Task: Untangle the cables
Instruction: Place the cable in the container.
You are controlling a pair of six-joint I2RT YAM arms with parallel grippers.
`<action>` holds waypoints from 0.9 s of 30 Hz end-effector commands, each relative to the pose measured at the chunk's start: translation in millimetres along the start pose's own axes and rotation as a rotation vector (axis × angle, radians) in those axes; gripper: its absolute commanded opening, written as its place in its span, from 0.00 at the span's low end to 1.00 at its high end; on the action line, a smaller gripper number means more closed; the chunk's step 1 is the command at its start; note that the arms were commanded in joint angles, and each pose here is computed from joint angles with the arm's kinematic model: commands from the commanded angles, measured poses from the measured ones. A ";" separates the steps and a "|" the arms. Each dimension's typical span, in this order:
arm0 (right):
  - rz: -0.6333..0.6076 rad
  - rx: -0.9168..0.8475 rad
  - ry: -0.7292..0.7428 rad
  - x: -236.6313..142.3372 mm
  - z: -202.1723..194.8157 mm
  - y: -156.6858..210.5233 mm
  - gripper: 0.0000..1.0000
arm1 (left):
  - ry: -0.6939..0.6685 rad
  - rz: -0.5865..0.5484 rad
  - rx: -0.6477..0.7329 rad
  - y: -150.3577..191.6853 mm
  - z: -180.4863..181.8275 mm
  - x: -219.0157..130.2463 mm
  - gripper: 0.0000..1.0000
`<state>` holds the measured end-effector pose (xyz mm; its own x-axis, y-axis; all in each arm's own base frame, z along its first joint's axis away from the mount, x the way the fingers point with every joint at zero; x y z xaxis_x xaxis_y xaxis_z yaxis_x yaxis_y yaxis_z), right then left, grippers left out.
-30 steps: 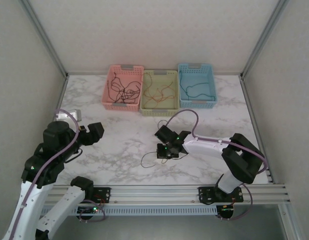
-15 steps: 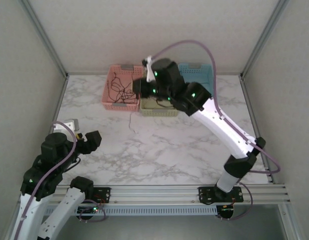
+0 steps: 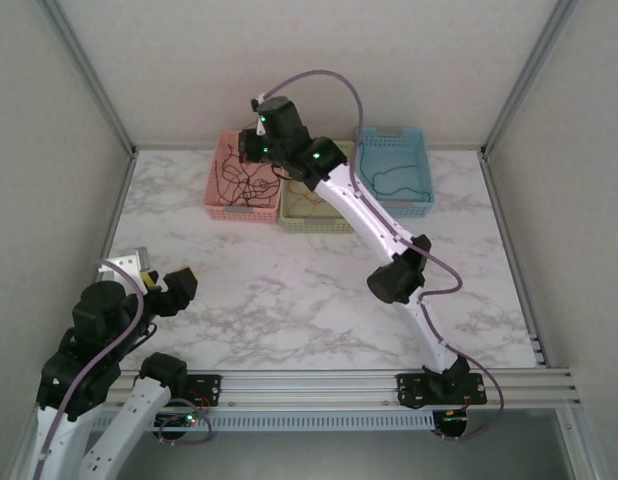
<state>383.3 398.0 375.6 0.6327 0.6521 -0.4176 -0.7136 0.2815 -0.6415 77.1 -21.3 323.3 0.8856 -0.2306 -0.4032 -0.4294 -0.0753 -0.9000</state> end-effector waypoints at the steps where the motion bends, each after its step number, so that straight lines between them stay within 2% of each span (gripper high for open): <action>1: -0.110 0.006 -0.044 14.0 -1.3 -14.1 0.00 | -0.017 -0.021 0.009 0.5 1.7 -0.3 0.85; 9: 0.058 -0.018 -0.008 66.3 -35.7 26.3 0.00 | -0.013 -0.013 0.011 1.2 1.3 1.8 0.85; 17: 0.124 -0.015 0.018 106.1 -64.3 55.8 0.00 | -0.008 -0.013 0.011 1.3 0.9 2.1 0.86; 20: 0.136 -0.022 0.019 114.5 -72.6 60.2 0.17 | -0.011 -0.009 0.011 1.5 1.0 3.1 0.86; 21: 0.144 -0.028 0.018 115.4 -73.6 61.4 0.34 | -0.013 -0.009 0.011 1.5 1.2 3.2 0.86; 23: 0.161 -0.042 0.015 111.4 -71.9 60.1 0.59 | -0.014 -0.005 0.011 1.1 1.0 4.2 0.86; 27: 0.118 -0.095 0.012 87.0 -55.2 40.6 0.77 | -0.014 0.003 0.013 1.2 0.8 6.2 0.86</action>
<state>430.3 436.6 225.6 0.4996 0.6418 -0.5819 -0.8153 0.1213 -0.5662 78.8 -21.5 319.6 0.8821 -0.2245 -0.4142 -0.4389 -0.0719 -0.8957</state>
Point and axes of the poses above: each hand's point on the last joint's axis, 136 mm out from that joint toward the fingers, its own x axis out along the fingers, its own z axis along the line the jaws close on, y = z × x, the point moved 10 cm from there along -x, back along the fingers, and after that the axes turned 15 degrees about x, right-handed, at the moved point
